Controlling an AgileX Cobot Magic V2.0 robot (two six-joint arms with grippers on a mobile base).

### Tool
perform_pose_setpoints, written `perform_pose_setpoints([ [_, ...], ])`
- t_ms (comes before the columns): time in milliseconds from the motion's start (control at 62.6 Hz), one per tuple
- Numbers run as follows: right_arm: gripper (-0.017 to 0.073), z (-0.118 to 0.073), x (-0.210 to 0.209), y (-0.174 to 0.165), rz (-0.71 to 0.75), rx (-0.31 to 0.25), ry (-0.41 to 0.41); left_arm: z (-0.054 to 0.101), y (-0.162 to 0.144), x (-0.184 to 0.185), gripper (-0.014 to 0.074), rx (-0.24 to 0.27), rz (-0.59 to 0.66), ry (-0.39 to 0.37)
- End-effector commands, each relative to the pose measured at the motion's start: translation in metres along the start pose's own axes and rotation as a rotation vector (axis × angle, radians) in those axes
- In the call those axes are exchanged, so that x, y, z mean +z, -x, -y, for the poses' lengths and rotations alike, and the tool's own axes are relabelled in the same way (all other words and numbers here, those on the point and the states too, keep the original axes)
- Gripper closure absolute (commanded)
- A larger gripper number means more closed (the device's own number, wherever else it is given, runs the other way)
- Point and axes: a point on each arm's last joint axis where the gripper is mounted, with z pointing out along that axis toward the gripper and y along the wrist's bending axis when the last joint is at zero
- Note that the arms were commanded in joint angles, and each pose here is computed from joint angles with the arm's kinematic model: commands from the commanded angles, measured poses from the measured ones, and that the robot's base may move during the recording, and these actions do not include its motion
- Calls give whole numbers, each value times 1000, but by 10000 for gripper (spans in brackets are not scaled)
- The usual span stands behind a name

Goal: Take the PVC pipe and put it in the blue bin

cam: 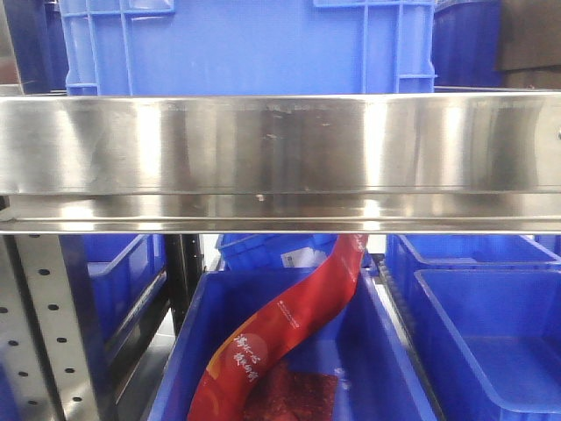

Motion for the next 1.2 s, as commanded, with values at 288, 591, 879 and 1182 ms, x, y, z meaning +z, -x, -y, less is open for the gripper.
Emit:
perform_pose_setpoints([
  [288,727,25,-48,-72,66,-95,-299,0,3,-2,704,-10,30,-1],
  [591,727,42,-66,-149,50,-104,-526,0,3,-2,704,-10,30,-1],
  [879,727,45,-65,-160,87,-114,-538,0,3,-2,704,-10,38,-2],
  [1182,727,45,-65,-162,68,-109,-538,0,3,-2,704,-10,38,-2],
])
